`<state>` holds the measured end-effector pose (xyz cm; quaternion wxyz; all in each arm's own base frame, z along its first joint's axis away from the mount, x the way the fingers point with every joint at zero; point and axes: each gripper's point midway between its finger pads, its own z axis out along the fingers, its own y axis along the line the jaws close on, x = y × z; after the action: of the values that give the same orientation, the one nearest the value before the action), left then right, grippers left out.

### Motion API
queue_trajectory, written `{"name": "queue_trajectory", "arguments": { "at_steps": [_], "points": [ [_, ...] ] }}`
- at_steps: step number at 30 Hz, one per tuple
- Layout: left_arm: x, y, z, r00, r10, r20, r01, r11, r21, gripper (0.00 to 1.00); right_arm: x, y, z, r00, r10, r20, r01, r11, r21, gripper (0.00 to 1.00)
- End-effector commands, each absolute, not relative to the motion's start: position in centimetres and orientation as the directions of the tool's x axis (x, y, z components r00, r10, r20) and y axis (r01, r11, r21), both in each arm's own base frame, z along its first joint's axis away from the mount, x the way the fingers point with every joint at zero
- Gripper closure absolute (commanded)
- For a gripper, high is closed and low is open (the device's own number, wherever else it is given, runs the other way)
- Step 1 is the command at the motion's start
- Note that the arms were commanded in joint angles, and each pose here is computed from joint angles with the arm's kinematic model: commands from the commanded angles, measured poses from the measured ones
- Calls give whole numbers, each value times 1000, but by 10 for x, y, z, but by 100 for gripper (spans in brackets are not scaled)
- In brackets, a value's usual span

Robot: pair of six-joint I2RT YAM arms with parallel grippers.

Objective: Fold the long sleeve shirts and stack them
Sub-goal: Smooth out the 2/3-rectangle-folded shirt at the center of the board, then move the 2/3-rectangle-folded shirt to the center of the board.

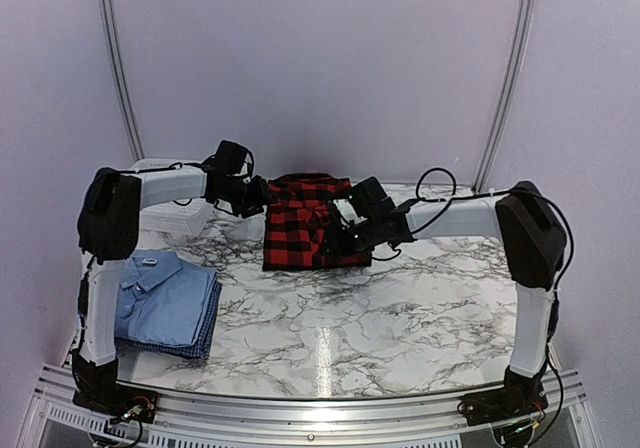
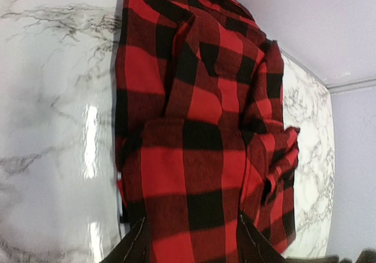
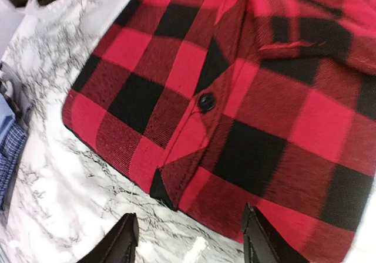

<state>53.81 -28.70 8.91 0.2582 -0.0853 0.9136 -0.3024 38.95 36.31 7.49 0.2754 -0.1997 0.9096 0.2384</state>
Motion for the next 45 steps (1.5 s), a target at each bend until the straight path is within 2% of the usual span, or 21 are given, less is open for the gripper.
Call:
{"name": "queue_trajectory", "arguments": {
  "at_steps": [1,6,13,17,24,29,36,45],
  "points": [
    [502,-280,134,-826,-322,-462,38,786,-617,50,399,343,109,-761,-144,-632,-458,809,368,48],
    [460,-279,107,-858,-330,-393,5,761,-649,56,403,320,80,-794,-137,-592,-413,836,361,61],
    [423,-280,69,-892,-293,-345,-20,787,-616,58,398,296,37,-835,-147,-531,-359,877,321,68],
    [410,-280,56,-901,-258,-349,-12,818,-575,59,389,286,33,-841,-153,-520,-348,887,303,66],
    [392,-284,44,-915,-222,-337,-3,839,-544,58,382,267,50,-832,-120,-541,-324,897,300,53],
    [383,-278,36,-918,-210,-337,-16,867,-498,57,381,249,49,-835,-92,-543,-296,906,302,50],
    [382,-277,25,-923,-211,-322,-32,876,-482,60,386,255,38,-836,-82,-543,-298,898,323,53],
    [380,-288,18,-934,-206,-293,-36,868,-496,65,391,267,29,-842,-93,-531,-316,883,346,67]
  ]
}}
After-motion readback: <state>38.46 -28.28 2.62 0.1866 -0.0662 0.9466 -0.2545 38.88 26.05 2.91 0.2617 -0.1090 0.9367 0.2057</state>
